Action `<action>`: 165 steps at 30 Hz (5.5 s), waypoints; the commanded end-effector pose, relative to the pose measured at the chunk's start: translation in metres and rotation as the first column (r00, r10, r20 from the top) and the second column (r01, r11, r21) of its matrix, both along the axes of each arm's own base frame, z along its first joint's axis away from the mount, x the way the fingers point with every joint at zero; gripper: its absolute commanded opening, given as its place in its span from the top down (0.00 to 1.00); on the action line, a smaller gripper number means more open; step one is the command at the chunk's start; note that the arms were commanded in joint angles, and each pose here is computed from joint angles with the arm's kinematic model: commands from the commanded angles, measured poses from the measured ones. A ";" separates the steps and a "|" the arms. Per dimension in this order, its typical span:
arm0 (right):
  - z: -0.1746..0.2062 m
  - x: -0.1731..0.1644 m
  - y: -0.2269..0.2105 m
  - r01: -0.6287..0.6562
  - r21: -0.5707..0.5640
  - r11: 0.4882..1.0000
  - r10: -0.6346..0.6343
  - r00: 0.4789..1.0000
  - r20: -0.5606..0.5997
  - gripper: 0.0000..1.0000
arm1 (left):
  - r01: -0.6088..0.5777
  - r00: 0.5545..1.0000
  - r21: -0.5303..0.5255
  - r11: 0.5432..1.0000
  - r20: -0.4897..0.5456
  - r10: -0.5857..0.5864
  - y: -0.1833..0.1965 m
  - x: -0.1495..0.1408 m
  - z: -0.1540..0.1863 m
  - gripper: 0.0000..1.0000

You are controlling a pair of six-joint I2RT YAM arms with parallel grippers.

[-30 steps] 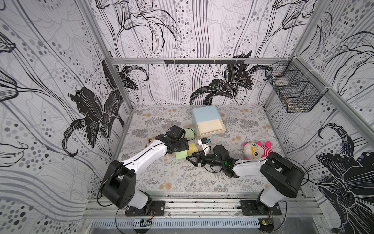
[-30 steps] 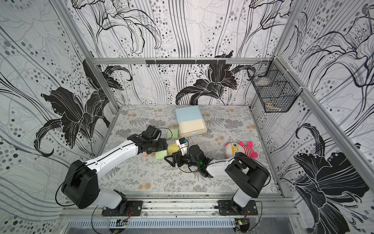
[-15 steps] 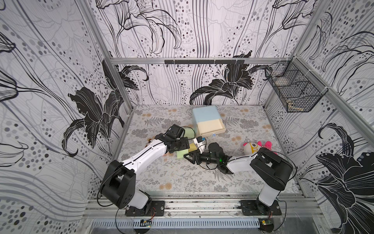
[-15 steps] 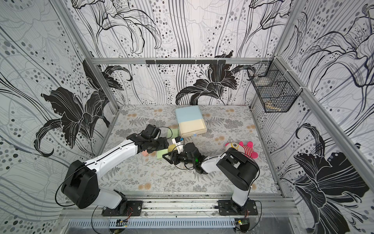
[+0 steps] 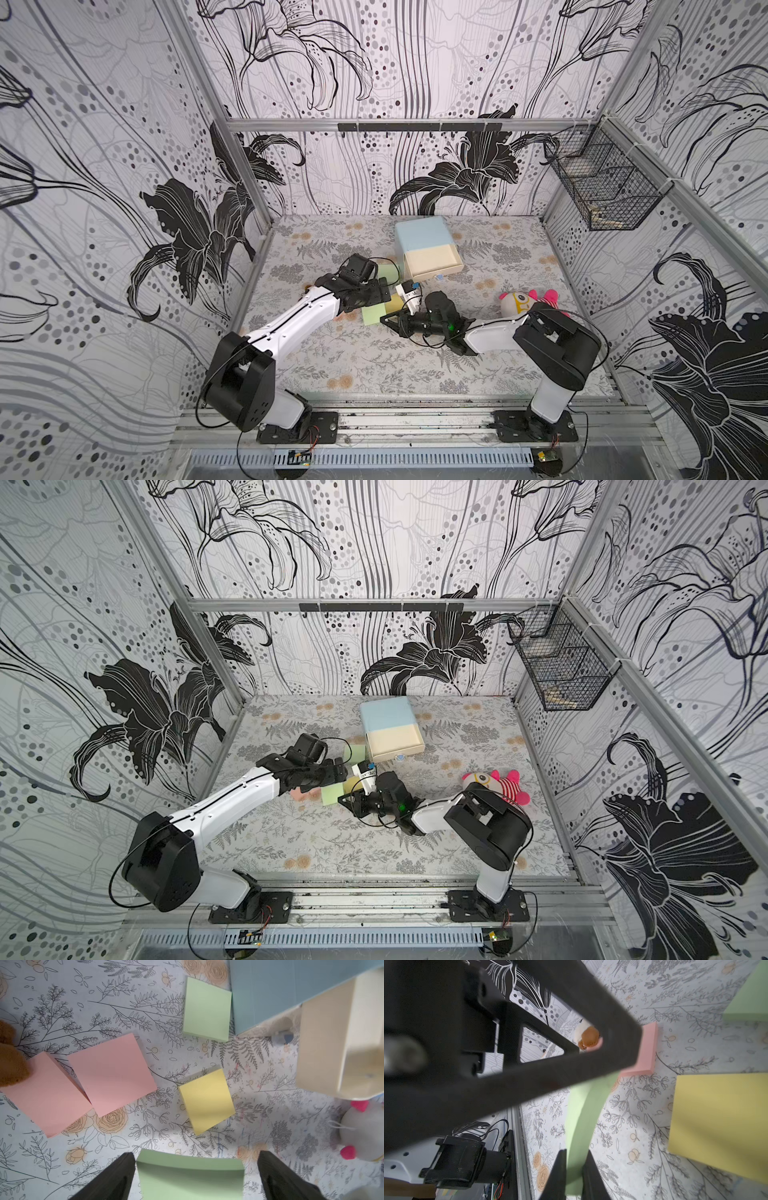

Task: Please put the sticky notes in the drawer by color
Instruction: Pick up the sticky notes from the center of the board, then place the sticky notes in the drawer, then adjust the storage box at the center of the board, then pick up the sticky notes from the center of the board.

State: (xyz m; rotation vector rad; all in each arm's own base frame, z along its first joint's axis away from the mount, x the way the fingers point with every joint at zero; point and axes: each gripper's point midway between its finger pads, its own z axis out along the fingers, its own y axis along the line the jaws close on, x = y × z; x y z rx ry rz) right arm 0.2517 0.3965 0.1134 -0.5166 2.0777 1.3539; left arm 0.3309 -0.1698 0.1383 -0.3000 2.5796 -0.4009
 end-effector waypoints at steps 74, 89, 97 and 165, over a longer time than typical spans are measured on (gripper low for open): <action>0.094 0.151 -0.156 0.530 -0.185 0.828 -0.561 0.777 -0.286 0.35 | 0.437 0.446 0.274 0.857 0.761 -0.471 -0.044 -0.007 0.119 0.02; 0.129 0.143 -0.203 0.641 -0.249 0.726 -0.666 0.746 -0.018 0.05 | 0.073 0.735 0.040 0.997 0.673 -0.081 0.004 0.047 0.089 0.03; 0.143 0.135 -0.226 0.701 -0.237 0.673 -0.692 0.709 0.132 0.06 | -0.047 0.918 0.068 0.997 0.397 0.016 0.009 0.082 0.010 0.03; 0.078 0.136 -0.223 0.670 -0.320 0.670 -0.686 0.723 0.077 0.08 | 0.096 0.992 0.361 0.928 0.045 -0.121 -0.035 0.188 -0.095 0.20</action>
